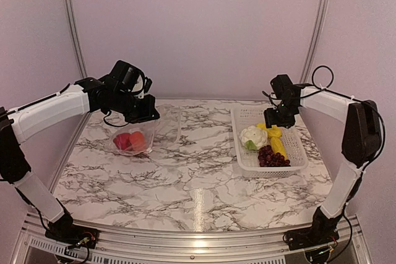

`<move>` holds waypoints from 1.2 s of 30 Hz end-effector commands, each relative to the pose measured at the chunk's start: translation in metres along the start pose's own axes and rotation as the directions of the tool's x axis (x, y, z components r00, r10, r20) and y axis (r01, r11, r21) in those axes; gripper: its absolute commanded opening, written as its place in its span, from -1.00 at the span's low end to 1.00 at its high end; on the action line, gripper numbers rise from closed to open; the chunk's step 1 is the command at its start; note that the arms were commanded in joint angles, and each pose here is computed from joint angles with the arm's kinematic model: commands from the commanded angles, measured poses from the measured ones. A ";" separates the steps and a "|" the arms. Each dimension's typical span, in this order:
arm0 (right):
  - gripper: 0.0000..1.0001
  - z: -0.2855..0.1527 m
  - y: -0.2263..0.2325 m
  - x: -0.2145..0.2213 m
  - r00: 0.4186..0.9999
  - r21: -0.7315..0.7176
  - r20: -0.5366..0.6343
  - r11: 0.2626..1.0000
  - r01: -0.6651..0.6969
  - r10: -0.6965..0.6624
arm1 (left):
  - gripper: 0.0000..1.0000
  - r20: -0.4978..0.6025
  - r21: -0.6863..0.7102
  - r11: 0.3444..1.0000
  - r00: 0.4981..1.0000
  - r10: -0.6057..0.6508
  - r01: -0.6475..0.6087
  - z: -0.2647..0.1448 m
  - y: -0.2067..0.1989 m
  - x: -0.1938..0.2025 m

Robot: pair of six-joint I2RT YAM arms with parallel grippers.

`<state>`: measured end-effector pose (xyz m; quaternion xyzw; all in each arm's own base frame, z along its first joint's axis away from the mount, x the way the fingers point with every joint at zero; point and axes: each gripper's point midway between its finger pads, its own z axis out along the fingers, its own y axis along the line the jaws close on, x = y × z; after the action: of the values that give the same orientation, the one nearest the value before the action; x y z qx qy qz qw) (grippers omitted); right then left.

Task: Place the food in the zip-top bag and seal the zipper
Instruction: Move the fake vegetable to the bin, then pick up the fake fruit from the bin.

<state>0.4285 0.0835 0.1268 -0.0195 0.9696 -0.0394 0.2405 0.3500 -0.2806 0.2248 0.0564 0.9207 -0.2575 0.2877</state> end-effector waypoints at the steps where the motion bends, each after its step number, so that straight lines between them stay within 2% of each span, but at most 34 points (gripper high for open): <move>1: 0.34 -0.029 -0.004 -0.005 1.000 -0.001 0.025 1.000 0.007 -0.007 | -1.00 0.002 0.007 1.000 1.000 0.017 -0.017 -0.003 -0.004 -0.005; 7: 0.24 -0.032 -0.008 0.014 1.000 -0.030 -0.006 1.000 -0.001 0.001 | -1.00 0.002 0.009 1.000 1.000 0.019 -0.019 -0.004 -0.005 -0.006; 10: 0.11 -0.029 -0.010 0.024 1.000 -0.038 -0.028 0.999 0.006 -0.007 | -1.00 0.000 0.012 1.000 1.000 0.021 -0.021 -0.004 -0.006 -0.006; 15: 0.03 -0.016 -0.015 0.040 0.997 -0.069 -0.079 0.998 -0.013 0.008 | -1.00 -0.004 0.019 1.000 1.000 0.021 -0.021 -0.004 -0.009 -0.008; 27: -0.01 0.017 -0.017 0.061 0.986 -0.085 -0.165 0.996 -0.011 -0.003 | -1.00 -0.005 0.023 1.000 1.000 0.021 -0.021 -0.007 -0.012 -0.011; 36: -0.01 0.038 -0.032 0.056 0.985 -0.010 -0.175 1.000 -0.001 0.000 | -1.00 0.000 0.015 1.000 1.000 0.021 -0.021 -0.011 -0.011 -0.012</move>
<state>0.3831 0.0563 0.0707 -0.0245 0.9893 -0.0206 0.1424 0.3522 -0.2852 0.2397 0.0607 0.9172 -0.2662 0.2902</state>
